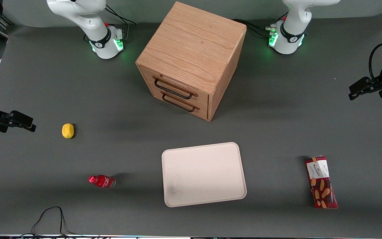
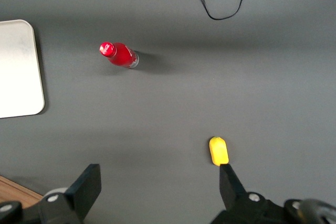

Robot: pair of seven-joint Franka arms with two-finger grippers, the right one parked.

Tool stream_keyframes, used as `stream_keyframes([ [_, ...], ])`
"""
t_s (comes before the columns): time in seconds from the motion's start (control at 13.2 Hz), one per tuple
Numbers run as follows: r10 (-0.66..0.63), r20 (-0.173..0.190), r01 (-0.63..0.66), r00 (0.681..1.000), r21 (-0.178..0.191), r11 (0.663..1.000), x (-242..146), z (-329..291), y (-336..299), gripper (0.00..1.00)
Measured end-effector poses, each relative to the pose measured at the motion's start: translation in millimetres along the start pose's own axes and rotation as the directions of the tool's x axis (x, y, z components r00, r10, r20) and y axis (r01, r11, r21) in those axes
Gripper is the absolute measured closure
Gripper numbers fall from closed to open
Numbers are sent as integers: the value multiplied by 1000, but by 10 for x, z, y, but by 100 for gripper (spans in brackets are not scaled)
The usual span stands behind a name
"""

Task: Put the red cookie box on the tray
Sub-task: 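Move the open left gripper down toward the red tartan cookie box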

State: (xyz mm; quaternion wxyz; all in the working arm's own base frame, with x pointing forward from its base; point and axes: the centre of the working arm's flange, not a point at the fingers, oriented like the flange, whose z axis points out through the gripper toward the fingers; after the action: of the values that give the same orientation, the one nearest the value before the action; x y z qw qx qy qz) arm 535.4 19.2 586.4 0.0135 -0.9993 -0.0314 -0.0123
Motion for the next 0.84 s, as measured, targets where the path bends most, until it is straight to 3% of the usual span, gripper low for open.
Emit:
stream_keyframes([
  [0.53,12,10,-12,1000,2,1000,25,39,67,0],
  [0.84,17,54,-18,998,13,1000,619,656,130,0],
])
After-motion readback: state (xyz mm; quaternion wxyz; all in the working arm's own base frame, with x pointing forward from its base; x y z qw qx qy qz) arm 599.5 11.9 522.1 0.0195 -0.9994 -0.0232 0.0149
